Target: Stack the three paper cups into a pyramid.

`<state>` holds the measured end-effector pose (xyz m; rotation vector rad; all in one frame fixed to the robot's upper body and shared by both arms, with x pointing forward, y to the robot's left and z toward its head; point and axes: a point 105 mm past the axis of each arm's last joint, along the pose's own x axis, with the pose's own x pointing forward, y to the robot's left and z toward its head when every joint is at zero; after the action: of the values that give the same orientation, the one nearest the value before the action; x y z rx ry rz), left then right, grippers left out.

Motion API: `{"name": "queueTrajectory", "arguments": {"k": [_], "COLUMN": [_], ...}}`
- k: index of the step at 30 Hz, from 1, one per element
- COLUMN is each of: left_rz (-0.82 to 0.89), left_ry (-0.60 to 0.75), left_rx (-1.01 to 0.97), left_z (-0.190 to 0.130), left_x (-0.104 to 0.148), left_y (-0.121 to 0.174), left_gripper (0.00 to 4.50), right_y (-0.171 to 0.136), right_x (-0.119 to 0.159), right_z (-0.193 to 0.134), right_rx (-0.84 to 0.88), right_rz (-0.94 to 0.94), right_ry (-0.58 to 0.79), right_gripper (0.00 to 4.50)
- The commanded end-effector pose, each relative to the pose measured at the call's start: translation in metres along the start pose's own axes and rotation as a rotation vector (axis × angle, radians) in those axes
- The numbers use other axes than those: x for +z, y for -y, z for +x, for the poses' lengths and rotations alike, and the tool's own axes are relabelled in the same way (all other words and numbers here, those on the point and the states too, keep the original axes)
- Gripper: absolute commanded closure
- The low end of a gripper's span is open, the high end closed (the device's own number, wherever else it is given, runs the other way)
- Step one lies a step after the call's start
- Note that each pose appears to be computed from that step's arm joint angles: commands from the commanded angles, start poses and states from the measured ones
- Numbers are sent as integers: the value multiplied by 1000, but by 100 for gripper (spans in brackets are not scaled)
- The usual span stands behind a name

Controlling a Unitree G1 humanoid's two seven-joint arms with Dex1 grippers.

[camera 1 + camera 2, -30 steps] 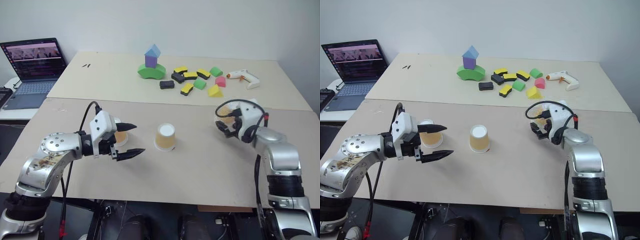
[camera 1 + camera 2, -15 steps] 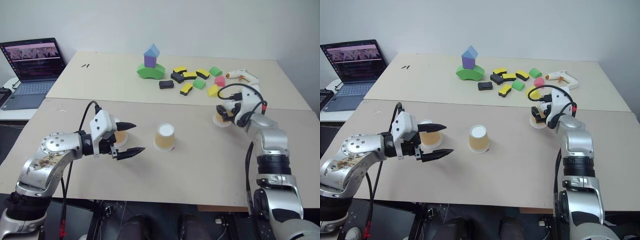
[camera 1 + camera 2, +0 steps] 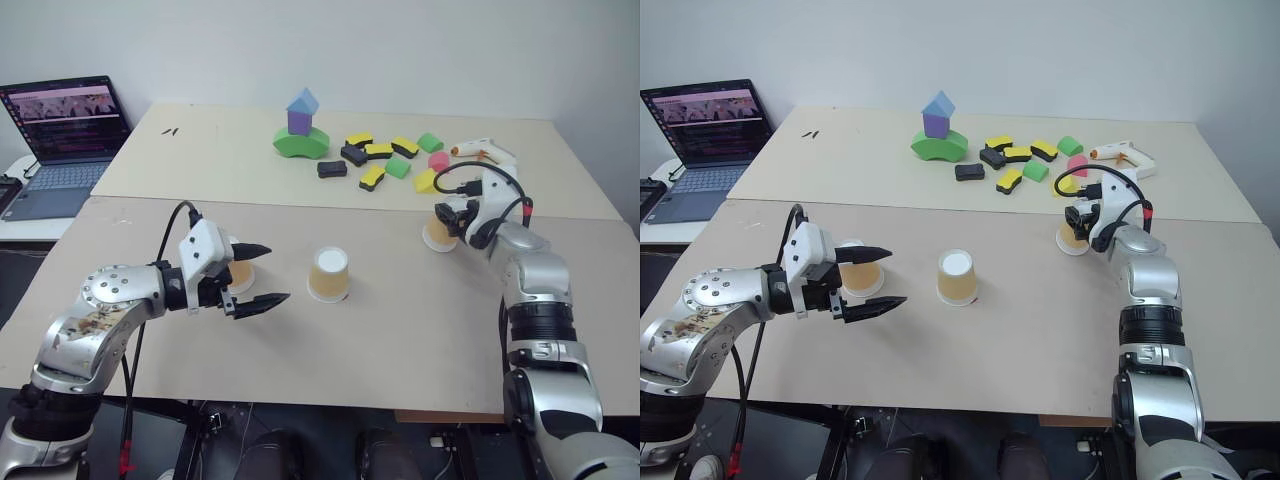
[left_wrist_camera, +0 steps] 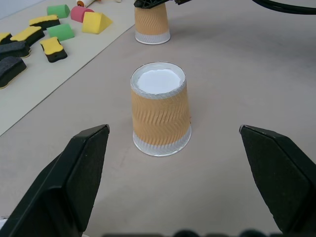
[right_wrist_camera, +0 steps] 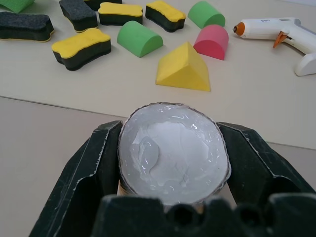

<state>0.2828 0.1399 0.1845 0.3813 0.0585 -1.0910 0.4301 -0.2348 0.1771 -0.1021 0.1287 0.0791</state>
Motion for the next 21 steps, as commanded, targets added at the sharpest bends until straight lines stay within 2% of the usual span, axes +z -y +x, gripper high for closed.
{"name": "queueTrajectory", "arguments": {"k": [1, 3, 6, 8, 12, 21], "left_rz": [55, 55, 55, 54, 53, 55], "left_ry": [23, 23, 22, 22, 22, 25], "left_rx": [0, -1, -4, -6, -12, -18], "left_z": [-2, -1, 0, 0, 1, 2], "left_x": [13, 13, 12, 11, 11, 12], "left_y": [1, 1, 2, 3, 4, 5], "left_gripper": [0, 0, 0, 0, 0, 0], "right_y": [4, 4, -26, -46, -67, -91], "right_x": [36, 47, 77, 80, 66, 29], "right_z": [-8, -13, -34, -51, -72, -80], "right_rx": [8, 51, 327, 518, 783, 1026], "right_rz": [-2, -33, -194, -289, -407, -493], "right_ry": [122, 149, 225, 210, 103, -24], "right_gripper": [180, 180, 180, 180, 180, 180]}}
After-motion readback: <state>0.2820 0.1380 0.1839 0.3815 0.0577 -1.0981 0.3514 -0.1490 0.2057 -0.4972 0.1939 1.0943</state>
